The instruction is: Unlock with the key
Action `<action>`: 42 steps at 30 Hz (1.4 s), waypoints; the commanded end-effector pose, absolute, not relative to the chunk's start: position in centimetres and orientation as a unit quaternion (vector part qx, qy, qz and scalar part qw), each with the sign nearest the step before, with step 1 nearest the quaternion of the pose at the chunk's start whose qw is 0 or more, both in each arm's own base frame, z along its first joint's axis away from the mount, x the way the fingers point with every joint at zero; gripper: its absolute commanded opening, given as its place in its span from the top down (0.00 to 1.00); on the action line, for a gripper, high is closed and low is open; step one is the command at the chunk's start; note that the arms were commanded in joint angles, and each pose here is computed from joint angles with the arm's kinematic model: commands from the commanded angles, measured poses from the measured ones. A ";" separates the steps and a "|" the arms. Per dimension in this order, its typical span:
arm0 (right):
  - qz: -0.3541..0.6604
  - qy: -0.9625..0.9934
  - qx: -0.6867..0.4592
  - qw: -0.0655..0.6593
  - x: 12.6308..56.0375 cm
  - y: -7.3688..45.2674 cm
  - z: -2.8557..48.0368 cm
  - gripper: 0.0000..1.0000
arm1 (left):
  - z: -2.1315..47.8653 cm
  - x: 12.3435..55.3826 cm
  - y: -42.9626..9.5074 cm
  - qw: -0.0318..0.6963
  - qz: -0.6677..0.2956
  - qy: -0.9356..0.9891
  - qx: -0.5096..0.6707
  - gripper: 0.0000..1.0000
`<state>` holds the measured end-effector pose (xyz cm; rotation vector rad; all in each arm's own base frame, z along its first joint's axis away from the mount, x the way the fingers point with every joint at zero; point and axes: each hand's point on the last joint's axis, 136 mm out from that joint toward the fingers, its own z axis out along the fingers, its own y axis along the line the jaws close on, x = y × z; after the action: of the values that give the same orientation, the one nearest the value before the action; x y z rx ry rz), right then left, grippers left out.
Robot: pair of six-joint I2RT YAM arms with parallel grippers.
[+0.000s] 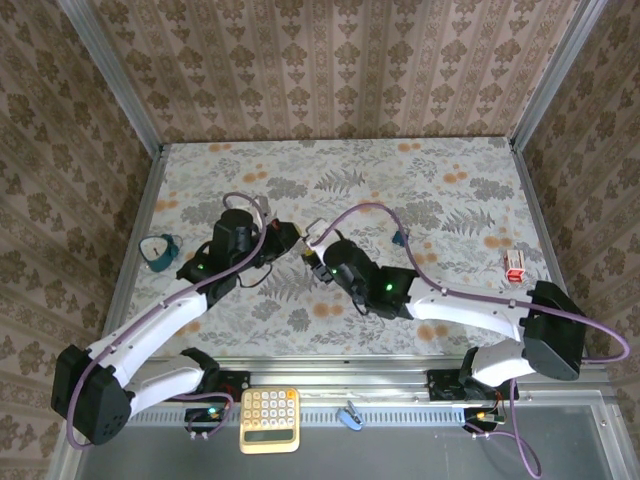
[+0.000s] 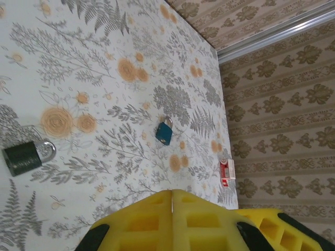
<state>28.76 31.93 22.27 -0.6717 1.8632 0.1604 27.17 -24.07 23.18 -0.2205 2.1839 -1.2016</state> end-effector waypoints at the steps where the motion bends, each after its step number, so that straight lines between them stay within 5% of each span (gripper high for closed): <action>1: 0.141 0.826 -0.214 0.502 28.5 30.1 24.1 0.53 | 24.4 27.2 -23.4 0.347 -0.447 0.823 -0.050 1.00; 3: 0.200 0.836 -0.189 0.474 28.5 29.5 24.3 0.47 | 24.8 27.1 -23.4 0.355 -0.449 0.819 -0.036 1.00; 4: 0.239 0.835 -0.173 0.464 28.4 29.4 24.7 0.31 | 25.0 27.0 -23.5 0.359 -0.451 0.817 -0.029 1.00; 5: 0.281 0.830 -0.157 0.456 28.5 29.1 25.3 0.29 | 25.2 26.9 -23.5 0.362 -0.455 0.813 -0.024 1.00; 10: 0.424 0.803 -0.085 0.409 29.4 28.0 27.0 0.45 | 26.5 26.4 -23.9 0.382 -0.480 0.790 0.002 1.00; 20: 0.607 0.727 -0.054 0.317 29.9 30.4 28.5 0.44 | 29.0 25.7 -25.2 0.405 -0.541 0.736 0.026 1.00; 29: 0.649 0.698 -0.061 0.297 29.6 31.4 29.3 0.58 | 30.1 25.1 -26.1 0.407 -0.562 0.719 0.044 1.00; 37: 0.650 0.705 -0.065 0.277 29.9 32.2 28.2 0.55 | 30.3 25.0 -26.5 0.406 -0.574 0.710 0.045 1.00; 42: 0.660 0.696 -0.076 0.274 29.5 32.5 28.7 0.68 | 30.2 25.0 -26.4 0.407 -0.573 0.710 0.042 1.00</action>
<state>30.17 31.94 27.04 -0.1315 1.9301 1.7260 25.37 -26.25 29.50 0.0917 1.8293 -1.4145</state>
